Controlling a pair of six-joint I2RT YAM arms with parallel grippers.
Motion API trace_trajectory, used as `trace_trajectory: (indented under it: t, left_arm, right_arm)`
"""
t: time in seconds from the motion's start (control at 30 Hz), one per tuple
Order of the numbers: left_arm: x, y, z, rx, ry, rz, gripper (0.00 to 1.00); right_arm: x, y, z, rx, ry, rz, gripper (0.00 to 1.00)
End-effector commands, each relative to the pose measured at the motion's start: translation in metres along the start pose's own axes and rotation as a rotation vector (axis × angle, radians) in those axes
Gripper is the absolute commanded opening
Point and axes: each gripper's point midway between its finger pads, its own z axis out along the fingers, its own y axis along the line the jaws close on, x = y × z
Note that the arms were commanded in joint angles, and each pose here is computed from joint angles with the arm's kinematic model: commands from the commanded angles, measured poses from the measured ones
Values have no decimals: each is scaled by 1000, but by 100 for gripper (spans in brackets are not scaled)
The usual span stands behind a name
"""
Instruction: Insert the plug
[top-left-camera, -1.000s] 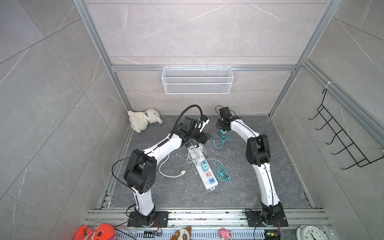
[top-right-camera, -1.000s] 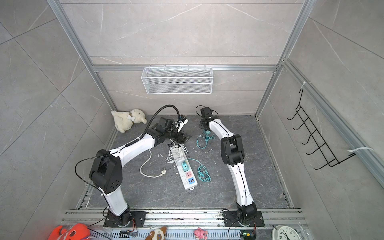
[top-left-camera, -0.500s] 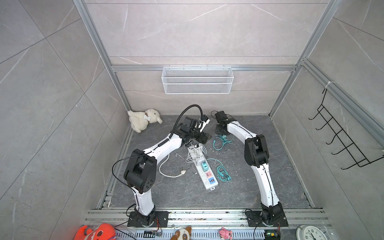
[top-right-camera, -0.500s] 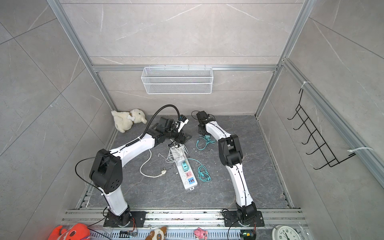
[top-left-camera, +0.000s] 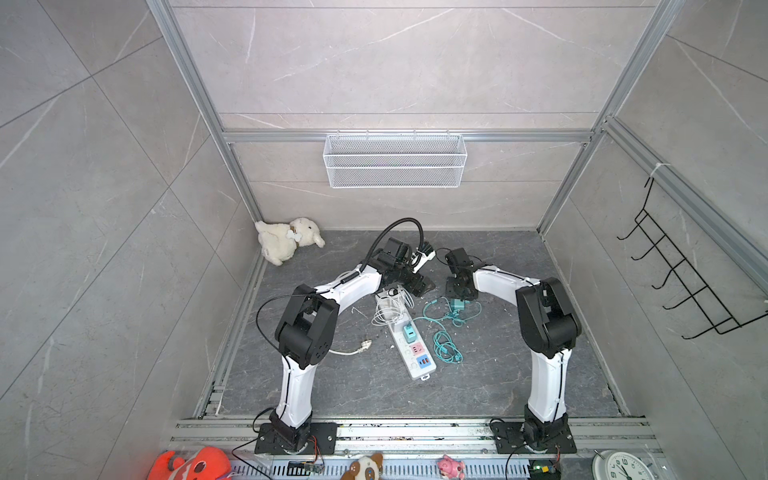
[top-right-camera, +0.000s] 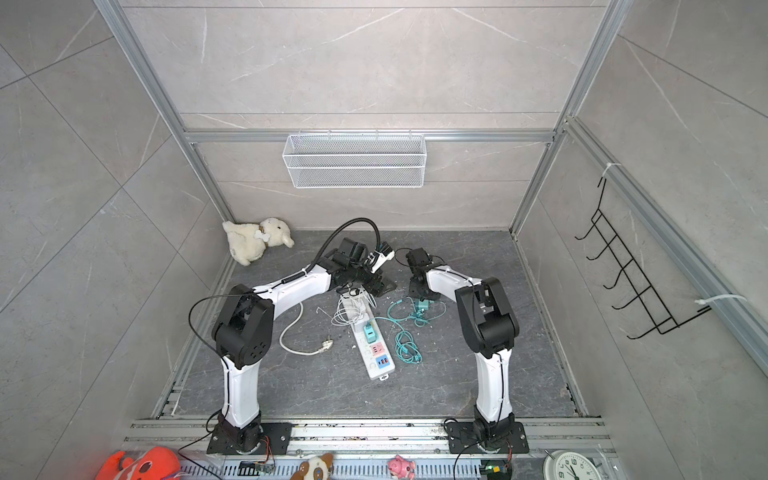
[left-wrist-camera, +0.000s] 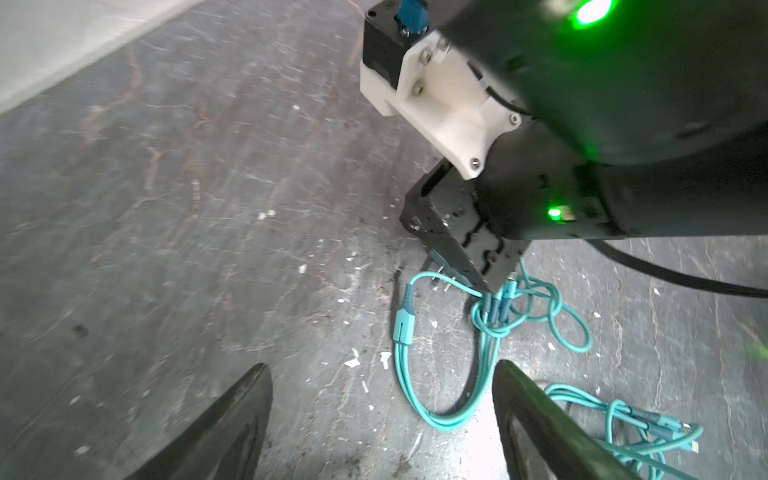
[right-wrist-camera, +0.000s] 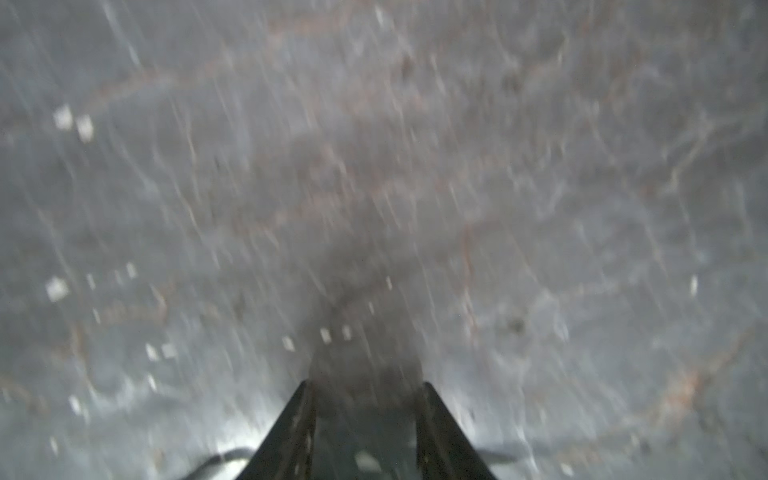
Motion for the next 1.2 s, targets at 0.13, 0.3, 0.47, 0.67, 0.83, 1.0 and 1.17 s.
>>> trace_trajectory:
  t: [0.13,0.3,0.47,0.67,0.83,1.0,1.17]
  left_arm:
    - [-3,-29,30,95,46,154,84]
    - [3,-43,35,136,46,220,83]
    - [10,-65,38,222,27,349,82]
    - [3,-79,53,268,-27,435,81]
    - [-6,-81,68,300,-82,478,80]
    - [-3,-76,86,317,-84,509,76]
    - [8,-67,104,314,-69,516,74]
  right_arm:
    - [-6,0,-27,-89,-34,80,49]
    - [-20,-30,-43,-96,-84,204,56]
    - [-24,-55,-53,-93,-96,268,56]
    - [1,-75,-49,-93,-61,309,56]
    - [23,-87,-55,-114,-45,327,54]
    - [38,-95,-61,-115,-40,345,54]
    - [46,-103,-67,-124,-45,362,53]
